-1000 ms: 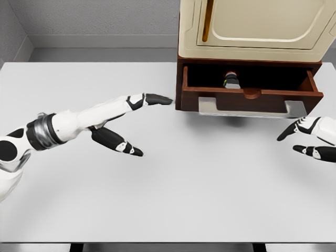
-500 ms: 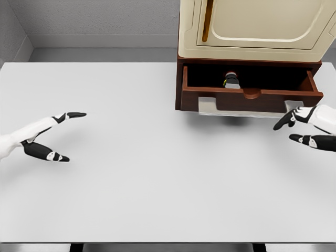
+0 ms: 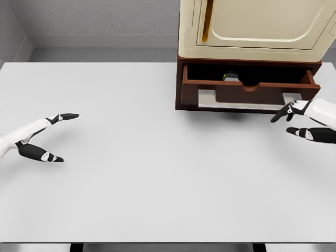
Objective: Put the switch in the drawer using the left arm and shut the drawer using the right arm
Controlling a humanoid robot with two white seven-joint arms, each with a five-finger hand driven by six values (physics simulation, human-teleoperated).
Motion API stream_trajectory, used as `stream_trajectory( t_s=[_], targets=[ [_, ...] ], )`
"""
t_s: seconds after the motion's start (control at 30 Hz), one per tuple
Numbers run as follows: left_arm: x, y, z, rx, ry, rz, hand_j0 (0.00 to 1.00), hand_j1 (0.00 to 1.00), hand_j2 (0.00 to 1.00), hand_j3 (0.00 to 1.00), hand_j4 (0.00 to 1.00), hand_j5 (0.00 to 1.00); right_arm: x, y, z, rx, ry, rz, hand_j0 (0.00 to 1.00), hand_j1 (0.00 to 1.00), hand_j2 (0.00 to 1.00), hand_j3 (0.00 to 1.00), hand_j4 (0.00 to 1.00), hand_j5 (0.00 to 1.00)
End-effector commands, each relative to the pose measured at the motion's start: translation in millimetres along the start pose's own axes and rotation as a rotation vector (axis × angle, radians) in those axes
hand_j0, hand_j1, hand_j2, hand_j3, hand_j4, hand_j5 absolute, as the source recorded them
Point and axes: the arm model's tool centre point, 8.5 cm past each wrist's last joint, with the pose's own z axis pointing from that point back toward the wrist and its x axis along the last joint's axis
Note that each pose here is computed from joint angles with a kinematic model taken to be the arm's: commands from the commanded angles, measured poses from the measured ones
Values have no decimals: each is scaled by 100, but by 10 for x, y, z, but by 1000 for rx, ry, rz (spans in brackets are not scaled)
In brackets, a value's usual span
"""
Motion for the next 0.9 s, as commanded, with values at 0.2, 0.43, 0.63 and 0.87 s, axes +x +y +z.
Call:
stream_trajectory(
  t_s=[0.2, 0.43, 0.63, 0.87],
  targets=[
    [-15, 14, 22, 4, 6, 6, 100, 100, 100, 100, 100, 100, -128, 37, -54, 6, 17, -29, 62, 62, 62, 62, 62, 62],
    [-38, 11, 45, -1, 18, 5, 100, 100, 100, 100, 100, 100, -162, -3, -121, -2, 13, -27, 62, 62, 62, 62, 62, 62],
    [-40, 16, 46, 0, 19, 3, 100, 100, 100, 100, 100, 100, -216, -29, -169, -14, 17, -29, 62, 62, 62, 62, 62, 62],
    [-46, 8, 45, -9, 26, -7, 100, 100, 100, 100, 100, 100, -254, -66, -223, -22, 19, -23, 63, 63, 63, 63, 63, 63]
  ],
)
